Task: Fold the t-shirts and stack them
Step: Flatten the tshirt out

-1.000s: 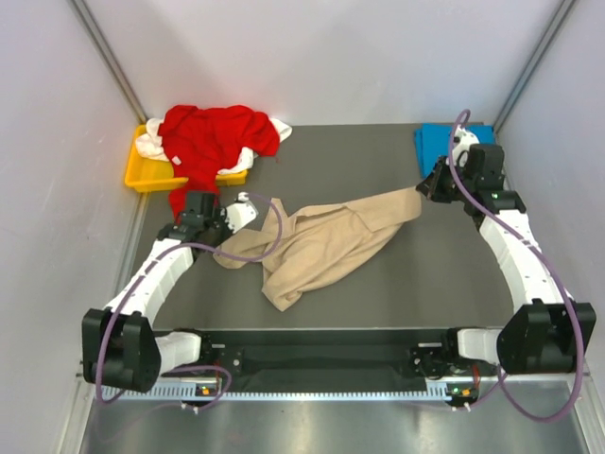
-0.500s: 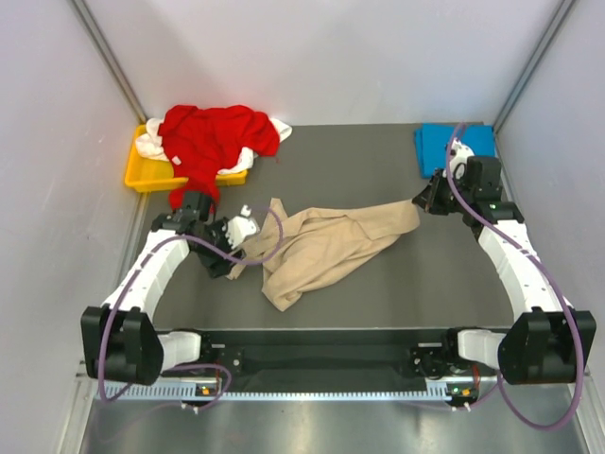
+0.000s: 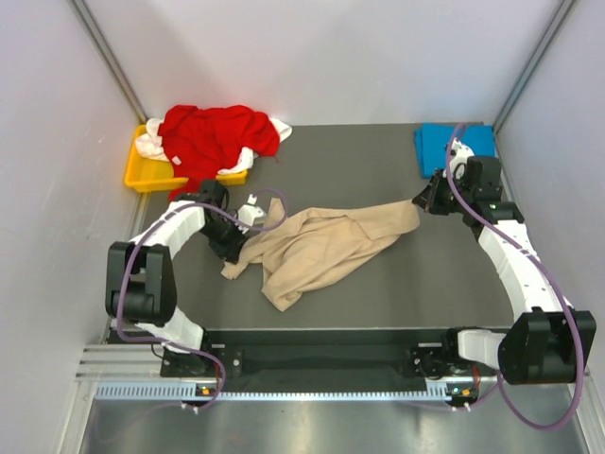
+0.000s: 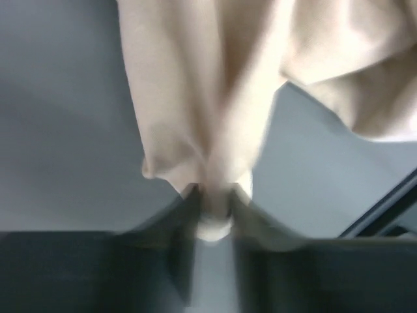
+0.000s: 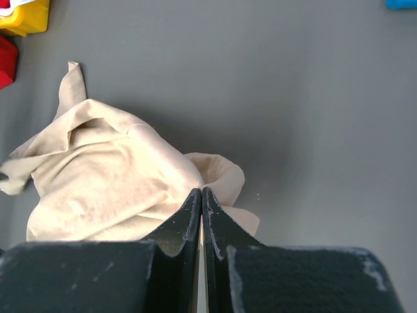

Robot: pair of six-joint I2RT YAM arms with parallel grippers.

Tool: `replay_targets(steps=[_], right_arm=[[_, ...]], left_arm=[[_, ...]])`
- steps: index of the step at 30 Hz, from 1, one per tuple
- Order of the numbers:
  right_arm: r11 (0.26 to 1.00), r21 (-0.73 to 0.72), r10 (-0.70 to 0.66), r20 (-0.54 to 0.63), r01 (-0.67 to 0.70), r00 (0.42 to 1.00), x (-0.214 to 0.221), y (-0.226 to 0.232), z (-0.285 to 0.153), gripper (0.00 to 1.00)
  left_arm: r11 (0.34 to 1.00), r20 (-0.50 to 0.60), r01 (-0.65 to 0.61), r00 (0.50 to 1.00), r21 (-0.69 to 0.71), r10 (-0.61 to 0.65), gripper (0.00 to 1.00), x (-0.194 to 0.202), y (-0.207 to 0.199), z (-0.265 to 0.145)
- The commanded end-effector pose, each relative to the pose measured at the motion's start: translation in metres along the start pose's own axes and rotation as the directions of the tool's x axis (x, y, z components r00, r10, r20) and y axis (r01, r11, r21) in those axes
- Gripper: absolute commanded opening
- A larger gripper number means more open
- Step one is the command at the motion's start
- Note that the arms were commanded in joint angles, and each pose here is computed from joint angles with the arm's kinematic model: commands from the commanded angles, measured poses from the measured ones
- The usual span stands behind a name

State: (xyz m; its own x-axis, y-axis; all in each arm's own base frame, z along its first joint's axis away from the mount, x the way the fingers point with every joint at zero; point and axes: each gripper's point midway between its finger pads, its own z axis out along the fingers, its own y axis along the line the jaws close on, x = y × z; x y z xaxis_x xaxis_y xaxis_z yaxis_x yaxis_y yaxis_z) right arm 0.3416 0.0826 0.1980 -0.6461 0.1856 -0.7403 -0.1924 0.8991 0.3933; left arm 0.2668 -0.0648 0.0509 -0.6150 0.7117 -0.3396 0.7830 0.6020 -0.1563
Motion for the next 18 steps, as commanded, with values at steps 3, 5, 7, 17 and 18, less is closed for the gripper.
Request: replay_targets(steps=[3, 5, 7, 17, 18], right_arm=[[0.999, 0.005, -0.04, 0.073, 0.04, 0.997, -0.02, 0.002, -0.01, 0.0], [0.999, 0.006, -0.043, 0.081, 0.042, 0.996, -0.022, 0.004, -0.013, 0.0], [0.999, 0.006, -0.049, 0.104, 0.049, 0.993, -0.029, 0.008, -0.021, 0.0], [0.989, 0.073, -0.144, 0.373, 0.126, 0.917, -0.085, 0.049, -0.134, 0.0], [0.989, 0.06, -0.147, 0.384, 0.134, 0.912, -0.086, 0.055, -0.141, 0.0]], left_arm=[[0.997, 0.093, -0.047, 0.994, -0.067, 0.053, 0.0, -0.016, -0.005, -0.031], [0.993, 0.107, -0.047, 0.993, -0.104, 0.058, 0.0, -0.017, -0.006, -0.041], [0.985, 0.095, -0.031, 0.994, -0.168, 0.047, 0.0, -0.015, 0.001, -0.051], [0.858, 0.309, 0.097, 0.948, -0.505, 0.075, 0.0, -0.049, 0.016, -0.181], [0.832, 0.335, 0.118, 0.938, -0.542, 0.085, 0.0, -0.053, 0.019, -0.196]])
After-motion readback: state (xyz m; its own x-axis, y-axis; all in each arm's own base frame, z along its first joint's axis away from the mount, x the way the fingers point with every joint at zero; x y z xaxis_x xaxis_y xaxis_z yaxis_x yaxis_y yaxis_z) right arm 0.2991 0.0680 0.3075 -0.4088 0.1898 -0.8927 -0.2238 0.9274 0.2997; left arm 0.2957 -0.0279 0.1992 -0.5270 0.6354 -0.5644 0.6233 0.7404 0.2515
